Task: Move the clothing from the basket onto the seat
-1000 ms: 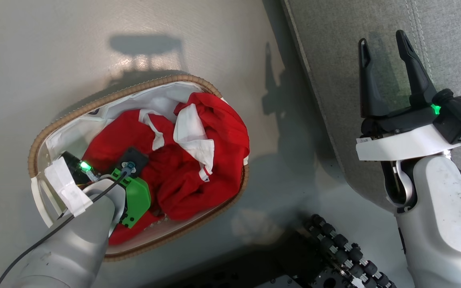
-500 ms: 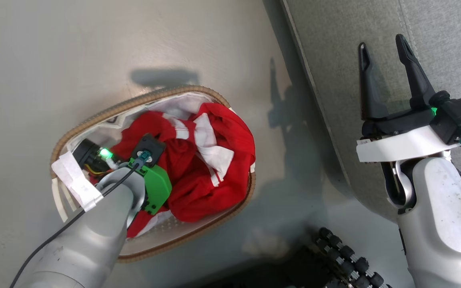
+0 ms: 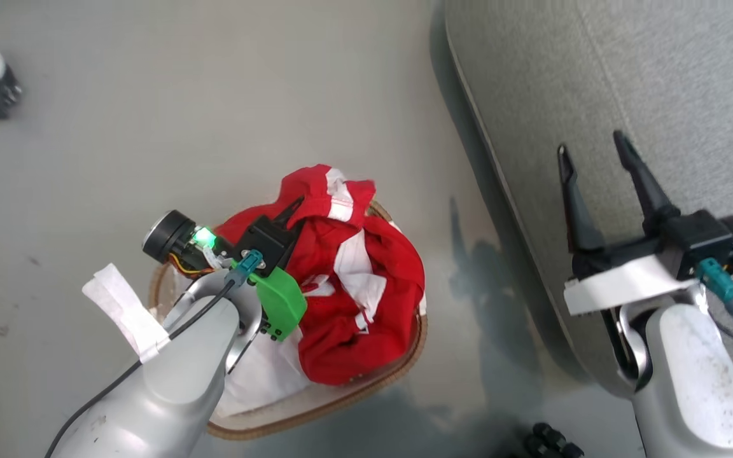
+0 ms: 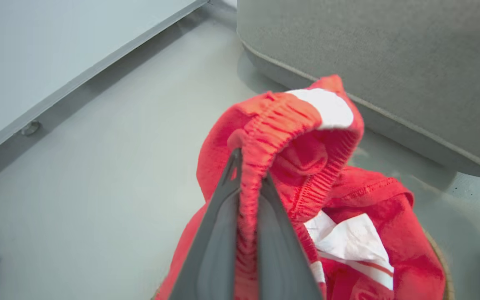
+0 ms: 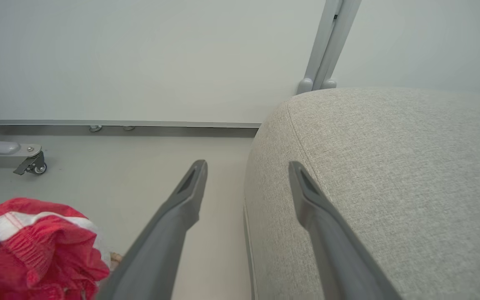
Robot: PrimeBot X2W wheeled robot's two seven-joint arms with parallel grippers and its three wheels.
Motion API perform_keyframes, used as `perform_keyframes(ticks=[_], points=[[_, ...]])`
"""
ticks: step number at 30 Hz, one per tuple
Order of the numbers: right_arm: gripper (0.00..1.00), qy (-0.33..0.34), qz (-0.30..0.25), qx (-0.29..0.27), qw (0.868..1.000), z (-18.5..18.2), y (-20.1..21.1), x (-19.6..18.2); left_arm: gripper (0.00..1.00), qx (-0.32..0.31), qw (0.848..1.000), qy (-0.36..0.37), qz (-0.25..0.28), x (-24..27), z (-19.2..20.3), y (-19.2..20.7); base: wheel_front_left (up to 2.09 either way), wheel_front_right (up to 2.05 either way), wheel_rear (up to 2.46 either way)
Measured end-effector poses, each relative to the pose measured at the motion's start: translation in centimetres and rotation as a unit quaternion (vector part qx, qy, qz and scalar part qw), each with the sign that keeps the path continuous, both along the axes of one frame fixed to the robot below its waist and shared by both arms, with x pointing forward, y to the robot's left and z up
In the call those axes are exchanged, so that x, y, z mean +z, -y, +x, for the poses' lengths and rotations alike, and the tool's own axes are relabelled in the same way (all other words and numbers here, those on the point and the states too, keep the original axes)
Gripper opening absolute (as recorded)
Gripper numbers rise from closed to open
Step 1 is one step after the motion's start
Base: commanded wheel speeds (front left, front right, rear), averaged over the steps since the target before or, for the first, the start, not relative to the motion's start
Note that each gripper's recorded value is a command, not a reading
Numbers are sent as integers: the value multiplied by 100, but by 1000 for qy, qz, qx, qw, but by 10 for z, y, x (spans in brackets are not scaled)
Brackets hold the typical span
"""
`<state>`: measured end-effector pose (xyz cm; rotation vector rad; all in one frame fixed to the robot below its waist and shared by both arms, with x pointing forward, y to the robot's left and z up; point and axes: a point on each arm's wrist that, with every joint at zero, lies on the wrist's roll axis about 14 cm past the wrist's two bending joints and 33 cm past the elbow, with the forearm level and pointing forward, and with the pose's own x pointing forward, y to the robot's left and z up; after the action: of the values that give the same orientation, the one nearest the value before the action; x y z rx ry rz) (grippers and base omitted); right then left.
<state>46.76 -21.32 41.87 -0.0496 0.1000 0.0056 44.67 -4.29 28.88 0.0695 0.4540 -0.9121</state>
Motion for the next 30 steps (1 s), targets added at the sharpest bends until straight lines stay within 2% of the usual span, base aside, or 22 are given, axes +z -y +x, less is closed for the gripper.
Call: perform_keyframes(ticks=[6, 11, 20, 24, 30], points=[[100, 12, -3, 10, 1000, -23, -9, 21, 0, -1, 995, 94, -19, 73, 15, -2, 0, 0, 0], [100, 25, 1, 23, 999, -45, -21, 39, 0, -12, 984, 176, -28, 138, 18, -3, 0, 0, 0], [100, 75, 3, 51, 996, -80, -41, 80, 0, -38, 947, 318, -31, 256, 9, 0, 0, 0, 0], [100, 109, -2, 61, 992, -89, -48, 104, 0, -48, 924, 377, -30, 310, 3, 3, 0, 0, 0], [100, 149, -10, 77, 986, -98, -58, 131, 0, -59, 896, 438, -35, 368, -11, 8, 0, 0, 0]])
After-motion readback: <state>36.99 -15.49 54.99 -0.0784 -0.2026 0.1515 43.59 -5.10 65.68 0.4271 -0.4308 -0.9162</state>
